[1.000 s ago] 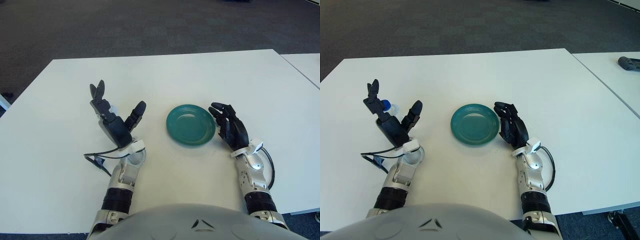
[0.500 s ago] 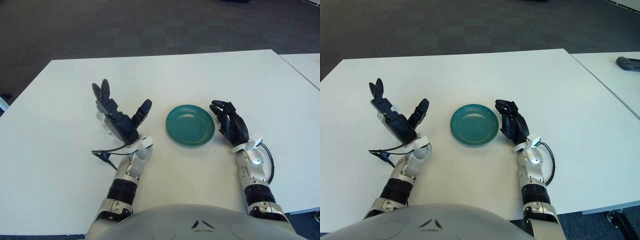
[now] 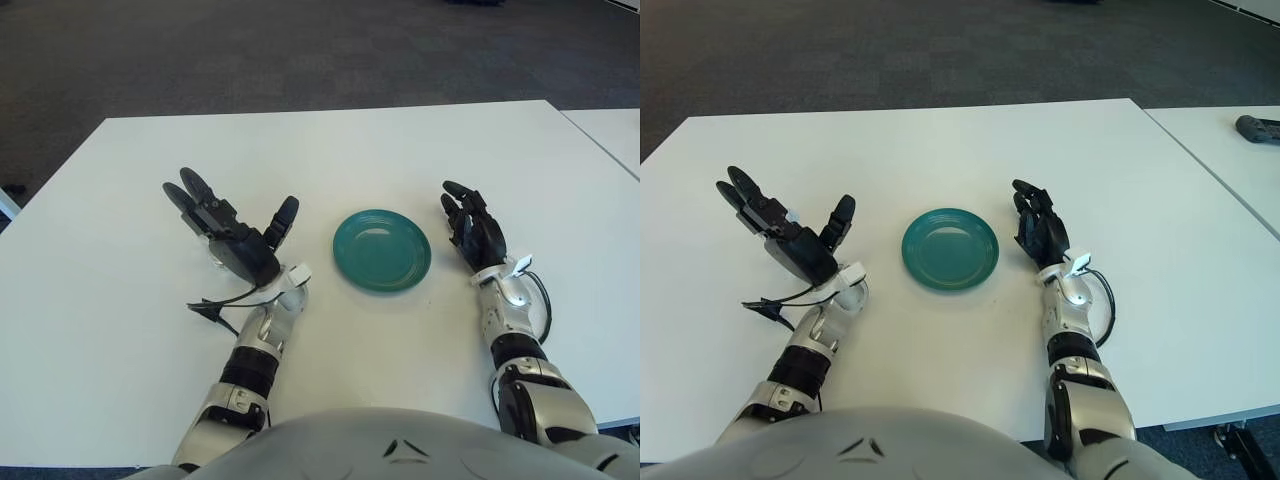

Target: Put the bottle into the plate.

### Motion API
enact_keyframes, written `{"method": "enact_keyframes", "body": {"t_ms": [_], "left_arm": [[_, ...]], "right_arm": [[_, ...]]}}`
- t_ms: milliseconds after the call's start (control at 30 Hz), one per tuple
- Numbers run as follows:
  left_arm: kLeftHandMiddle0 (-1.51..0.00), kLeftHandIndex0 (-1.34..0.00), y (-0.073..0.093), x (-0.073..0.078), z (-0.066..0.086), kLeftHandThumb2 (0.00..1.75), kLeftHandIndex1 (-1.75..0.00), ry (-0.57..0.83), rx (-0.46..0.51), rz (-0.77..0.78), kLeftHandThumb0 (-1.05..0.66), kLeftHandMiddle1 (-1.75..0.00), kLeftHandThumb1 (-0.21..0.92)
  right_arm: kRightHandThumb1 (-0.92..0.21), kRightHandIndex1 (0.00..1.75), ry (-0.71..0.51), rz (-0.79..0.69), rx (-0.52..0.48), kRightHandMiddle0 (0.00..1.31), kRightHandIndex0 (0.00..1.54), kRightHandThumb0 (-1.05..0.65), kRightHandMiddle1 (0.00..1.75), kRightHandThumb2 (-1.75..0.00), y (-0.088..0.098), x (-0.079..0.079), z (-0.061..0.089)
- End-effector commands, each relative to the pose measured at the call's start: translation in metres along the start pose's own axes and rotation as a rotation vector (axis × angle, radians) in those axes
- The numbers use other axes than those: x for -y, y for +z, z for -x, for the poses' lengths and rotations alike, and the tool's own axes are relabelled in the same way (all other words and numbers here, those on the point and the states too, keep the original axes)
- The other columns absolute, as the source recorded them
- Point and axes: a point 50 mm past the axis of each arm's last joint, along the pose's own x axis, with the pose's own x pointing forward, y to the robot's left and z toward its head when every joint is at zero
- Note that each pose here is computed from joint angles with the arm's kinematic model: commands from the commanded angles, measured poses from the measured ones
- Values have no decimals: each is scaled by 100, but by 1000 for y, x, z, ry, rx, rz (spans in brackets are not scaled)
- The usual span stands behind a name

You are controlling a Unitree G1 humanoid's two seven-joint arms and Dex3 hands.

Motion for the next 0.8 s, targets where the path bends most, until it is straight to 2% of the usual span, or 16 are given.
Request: {"method": "enact_keyframes", "body": {"t_ms": [0, 100, 333, 367, 400, 433, 500, 567, 600, 667, 700, 767], "left_arm": [[0, 0, 15, 14, 9, 34, 0, 10, -151, 57, -105, 0, 92], [0, 0, 16, 15, 10, 32, 0, 9, -176, 58, -105, 0, 92], [-4, -3, 18, 18, 10, 30, -2, 27, -215, 72, -105, -2, 92], [-4, -3, 19, 19, 10, 30, -2, 31, -219, 81, -105, -2, 92], [-8, -2, 19, 20, 10, 28, -13, 32, -217, 91, -104, -4, 92], [-16, -2, 20, 20, 10, 24, -34, 33, -216, 98, -103, -7, 92], [-24, -1, 20, 21, 9, 20, -59, 28, -201, 107, -101, -12, 92], [-28, 0, 20, 21, 9, 19, -71, 18, -179, 110, -100, -15, 92], [-28, 0, 20, 21, 9, 18, -73, 10, -166, 109, -99, -16, 92], [-31, 0, 19, 19, 10, 17, -81, -2, -149, 108, -99, -18, 92], [-30, 0, 19, 18, 11, 17, -84, -7, -144, 108, -99, -22, 92], [-27, 0, 17, 13, 13, 17, -85, -9, -144, 103, -99, -28, 92]], "right_arm": [[-92, 5, -46, -84, -96, 0, 26, -76, 68, -73, -26, -5, 23], [-92, 5, -14, -93, -36, 0, 27, -77, 71, -74, -18, -12, 17], [-92, 4, -22, -100, -71, 0, 28, -79, 76, -73, -21, -4, 20], [-92, 4, -43, -84, -140, 0, 28, -79, 77, -73, -26, 7, 23], [-92, 4, -60, -72, -187, 0, 27, -80, 77, -72, -28, 11, 24], [-92, 3, -72, -62, -219, 0, 27, -79, 79, -71, -30, 14, 25], [-92, 3, -77, -56, -230, 0, 26, -79, 81, -69, -30, 12, 24], [-92, 2, -74, -62, -204, 0, 26, -79, 83, -67, -27, 3, 17], [-92, 2, -62, -76, -167, 0, 26, -79, 84, -67, -25, -8, 12], [-92, 2, -38, -93, -97, 0, 25, -79, 87, -66, -17, -21, 6], [-92, 2, -27, -96, -67, 0, 25, -79, 88, -67, -12, -23, 5], [-92, 1, -24, -96, -73, 0, 25, -79, 89, -68, -13, -16, 7]]}}
